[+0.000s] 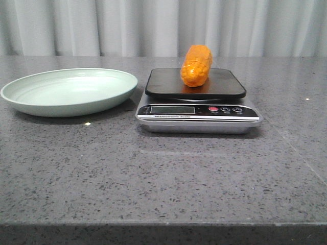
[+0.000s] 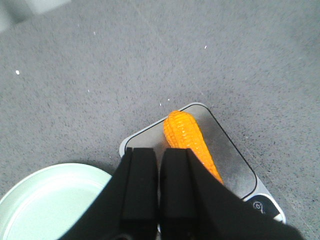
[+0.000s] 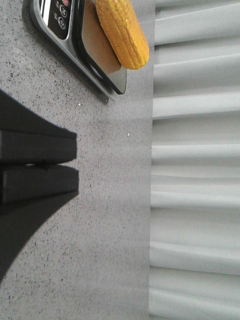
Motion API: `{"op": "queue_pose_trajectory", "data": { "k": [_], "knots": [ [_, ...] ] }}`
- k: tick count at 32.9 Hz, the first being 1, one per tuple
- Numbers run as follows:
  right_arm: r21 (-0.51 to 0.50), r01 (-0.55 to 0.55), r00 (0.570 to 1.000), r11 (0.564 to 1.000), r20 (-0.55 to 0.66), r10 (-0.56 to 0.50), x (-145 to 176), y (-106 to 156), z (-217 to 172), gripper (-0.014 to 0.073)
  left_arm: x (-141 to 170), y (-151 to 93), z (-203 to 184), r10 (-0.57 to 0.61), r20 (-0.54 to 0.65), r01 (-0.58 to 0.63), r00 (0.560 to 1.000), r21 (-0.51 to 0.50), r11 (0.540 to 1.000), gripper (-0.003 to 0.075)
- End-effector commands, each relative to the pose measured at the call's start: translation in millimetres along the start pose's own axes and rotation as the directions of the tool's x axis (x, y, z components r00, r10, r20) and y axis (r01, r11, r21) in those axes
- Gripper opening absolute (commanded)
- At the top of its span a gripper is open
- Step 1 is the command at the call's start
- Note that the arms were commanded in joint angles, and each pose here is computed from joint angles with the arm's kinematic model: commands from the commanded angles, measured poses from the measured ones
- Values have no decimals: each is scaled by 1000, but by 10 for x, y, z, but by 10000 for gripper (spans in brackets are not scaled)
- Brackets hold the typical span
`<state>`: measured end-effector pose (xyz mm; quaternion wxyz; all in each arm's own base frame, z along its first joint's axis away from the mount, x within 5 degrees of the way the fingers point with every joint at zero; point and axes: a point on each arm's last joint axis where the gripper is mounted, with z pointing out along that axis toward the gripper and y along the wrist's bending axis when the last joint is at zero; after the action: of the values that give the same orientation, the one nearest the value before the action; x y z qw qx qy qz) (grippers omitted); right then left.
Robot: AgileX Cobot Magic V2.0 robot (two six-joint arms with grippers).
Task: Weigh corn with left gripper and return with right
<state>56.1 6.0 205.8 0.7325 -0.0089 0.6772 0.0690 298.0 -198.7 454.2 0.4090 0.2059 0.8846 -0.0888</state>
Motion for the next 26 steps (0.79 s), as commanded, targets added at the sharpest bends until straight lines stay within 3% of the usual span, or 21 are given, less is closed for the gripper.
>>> {"op": "queue_pose_trajectory", "data": {
  "k": [1, 10, 15, 23, 26],
  "knots": [
    [-2, 10, 994, 1000, 108, -9, -110, 4, -19, 149, 81, 47, -554, -5, 244, -8, 970, 49, 999, 127],
    [-2, 10, 994, 1000, 107, -9, -109, 4, -18, 149, 1077, 174, -1032, -15, 436, -35, 900, 107, 994, 127],
    [-2, 10, 994, 1000, 107, -9, -109, 4, -18, 149, 1668, 259, -1319, -32, 573, -51, 819, 129, 990, 127],
    [-2, 10, 994, 1000, 107, -9, -109, 4, -18, 149, 2536, 382, -1653, -10, 760, -108, 650, 106, 989, 127],
    [-2, 10, 994, 1000, 107, -9, -109, 4, -18, 149, 2785, 410, -1645, -14, 767, -106, 641, 106, 989, 127]
  ]
}}
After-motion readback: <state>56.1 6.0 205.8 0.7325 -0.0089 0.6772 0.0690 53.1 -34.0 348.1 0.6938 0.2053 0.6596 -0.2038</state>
